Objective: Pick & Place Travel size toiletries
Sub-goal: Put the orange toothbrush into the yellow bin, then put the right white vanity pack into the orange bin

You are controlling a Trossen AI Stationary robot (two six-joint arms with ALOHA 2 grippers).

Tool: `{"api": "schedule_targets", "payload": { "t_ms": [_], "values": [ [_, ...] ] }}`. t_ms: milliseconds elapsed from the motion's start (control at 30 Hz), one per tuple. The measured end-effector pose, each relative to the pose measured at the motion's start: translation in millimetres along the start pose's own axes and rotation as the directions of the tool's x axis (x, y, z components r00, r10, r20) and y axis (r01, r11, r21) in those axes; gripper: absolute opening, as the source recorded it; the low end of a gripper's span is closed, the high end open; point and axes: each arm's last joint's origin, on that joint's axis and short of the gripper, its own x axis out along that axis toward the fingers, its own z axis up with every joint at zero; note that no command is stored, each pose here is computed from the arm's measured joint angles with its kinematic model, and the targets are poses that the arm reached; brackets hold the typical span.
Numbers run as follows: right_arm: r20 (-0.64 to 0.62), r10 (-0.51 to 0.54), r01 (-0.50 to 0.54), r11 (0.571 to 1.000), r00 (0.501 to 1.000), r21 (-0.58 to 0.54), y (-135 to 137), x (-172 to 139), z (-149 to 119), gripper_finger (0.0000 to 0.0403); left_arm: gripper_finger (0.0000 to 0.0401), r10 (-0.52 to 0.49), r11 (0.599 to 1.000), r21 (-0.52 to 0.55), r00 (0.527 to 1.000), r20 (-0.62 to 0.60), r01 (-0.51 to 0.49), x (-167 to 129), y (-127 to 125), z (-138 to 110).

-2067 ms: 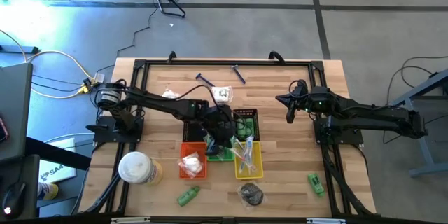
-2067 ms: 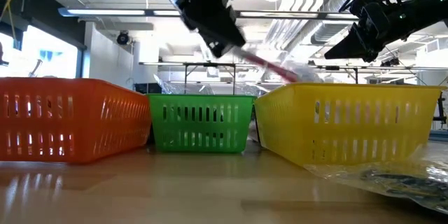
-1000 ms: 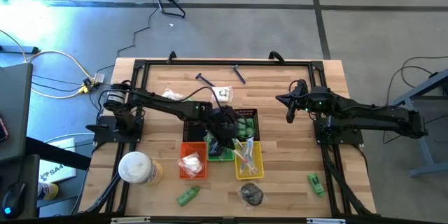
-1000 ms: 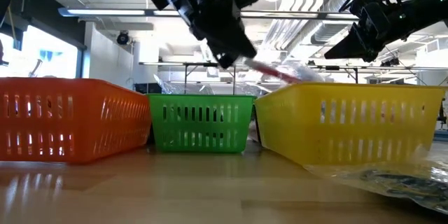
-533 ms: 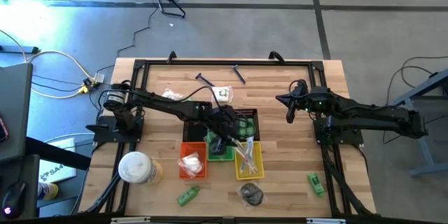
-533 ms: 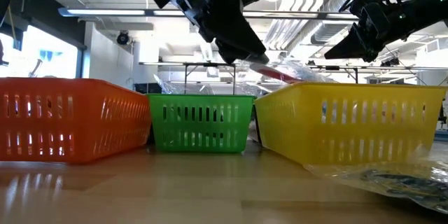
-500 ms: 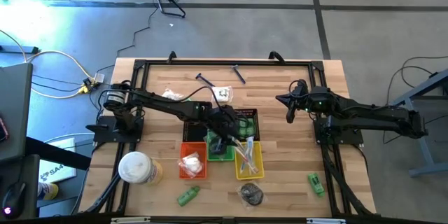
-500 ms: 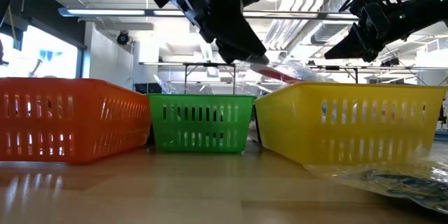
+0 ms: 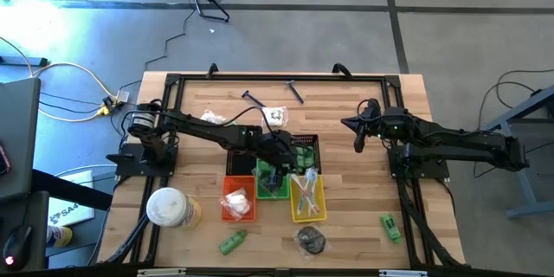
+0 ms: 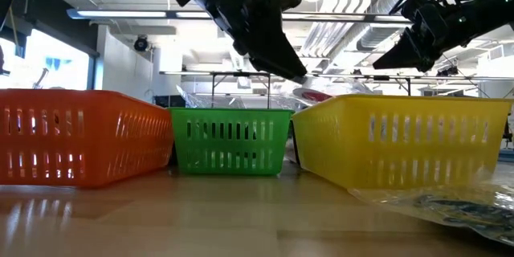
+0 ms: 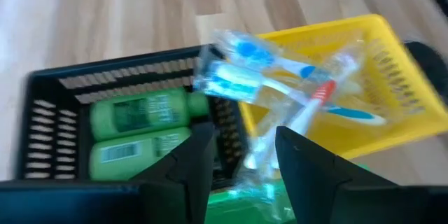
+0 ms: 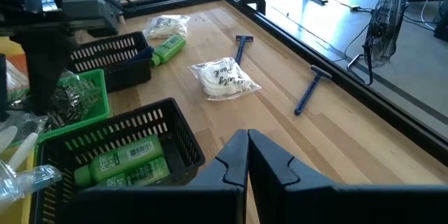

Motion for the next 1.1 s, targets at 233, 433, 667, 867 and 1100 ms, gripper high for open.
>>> {"api": "schedule_targets", "payload": {
  "t_ms": [233,433,667,867,1100],
  "values": [
    [-0.007,0.001,-0.001,1.000,1.000,-0.001,0.0,0.0,-0.7,0.0002,0.0150,-0.052,0.998,-0.019,0.999,-0.003,0.052,-0.2,-1.5,-0.4],
    [-0.008,0.001,-0.001,1.000,1.000,-0.001,0.0,0.0,-0.8,0.0002,0.0150,-0.052,0.998,-0.020,0.999,-0.001,0.052,-0.2,-1.5,-0.2],
    [-0.009,0.001,-0.001,1.000,1.000,-0.001,0.0,0.0,-0.9,0.0002,0.0150,-0.041,0.999,-0.018,0.999,0.022,0.041,-10.1,2.7,4.5],
    [-0.015,0.002,-0.002,1.000,1.000,-0.001,0.0,0.0,-1.4,0.0002,0.0150,-0.035,0.999,0.002,0.997,0.071,0.035,-33.0,0.3,15.6],
    [-0.018,0.002,-0.002,1.000,1.000,0.001,-0.1,0.0,-1.7,0.0002,0.0150,0.098,0.995,-0.004,0.990,0.099,-0.098,-53.7,2.0,22.9]
  ]
}}
